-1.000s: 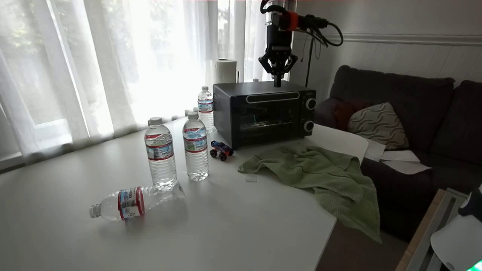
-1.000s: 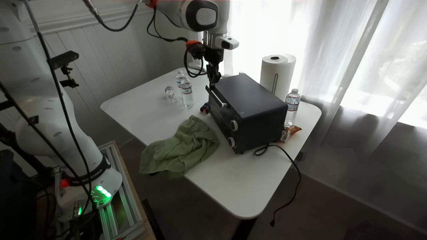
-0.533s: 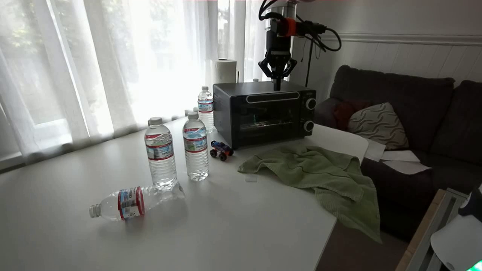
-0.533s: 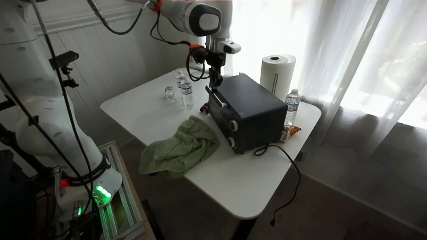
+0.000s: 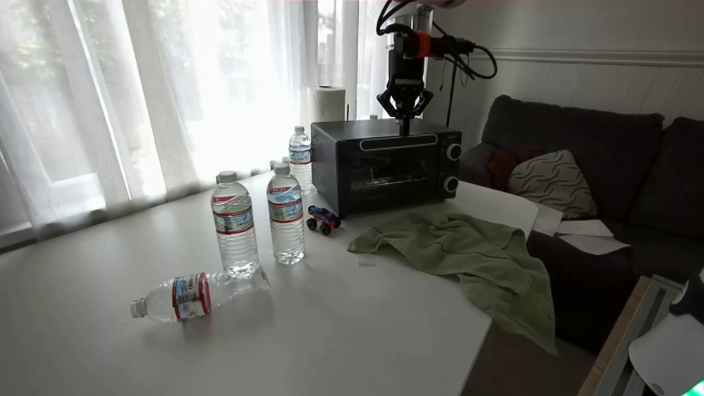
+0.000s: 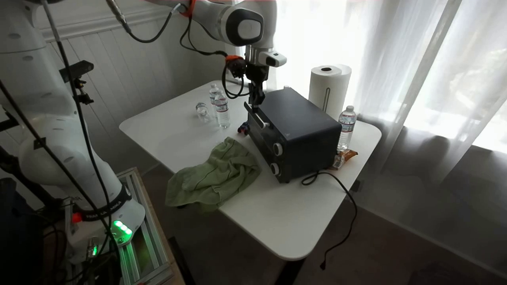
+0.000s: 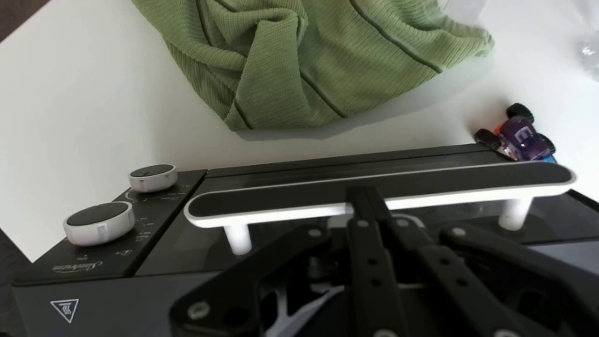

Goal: Open the oven

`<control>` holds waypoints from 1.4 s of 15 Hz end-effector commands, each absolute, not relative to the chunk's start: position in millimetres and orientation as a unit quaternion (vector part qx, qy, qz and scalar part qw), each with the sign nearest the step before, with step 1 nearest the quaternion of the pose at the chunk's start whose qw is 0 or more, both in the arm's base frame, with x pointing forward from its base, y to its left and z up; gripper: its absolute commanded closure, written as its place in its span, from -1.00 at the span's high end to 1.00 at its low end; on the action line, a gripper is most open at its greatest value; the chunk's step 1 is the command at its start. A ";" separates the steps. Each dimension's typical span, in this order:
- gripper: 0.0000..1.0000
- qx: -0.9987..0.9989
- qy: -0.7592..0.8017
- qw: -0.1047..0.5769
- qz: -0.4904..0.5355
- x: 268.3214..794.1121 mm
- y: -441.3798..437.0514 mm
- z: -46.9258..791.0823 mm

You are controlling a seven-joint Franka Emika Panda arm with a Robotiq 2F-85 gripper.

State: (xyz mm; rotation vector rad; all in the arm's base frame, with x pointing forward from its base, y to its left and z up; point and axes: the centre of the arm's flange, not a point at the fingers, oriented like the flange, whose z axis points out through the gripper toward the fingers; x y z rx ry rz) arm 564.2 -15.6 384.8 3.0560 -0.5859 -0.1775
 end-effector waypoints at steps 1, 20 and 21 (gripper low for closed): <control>-1.00 0.979 -0.193 0.020 -0.068 566.1 -14.0 381.4; -1.00 0.955 -0.201 -0.009 -0.217 506.3 9.6 319.0; -1.00 0.953 -0.202 -0.013 -0.225 502.3 12.2 312.8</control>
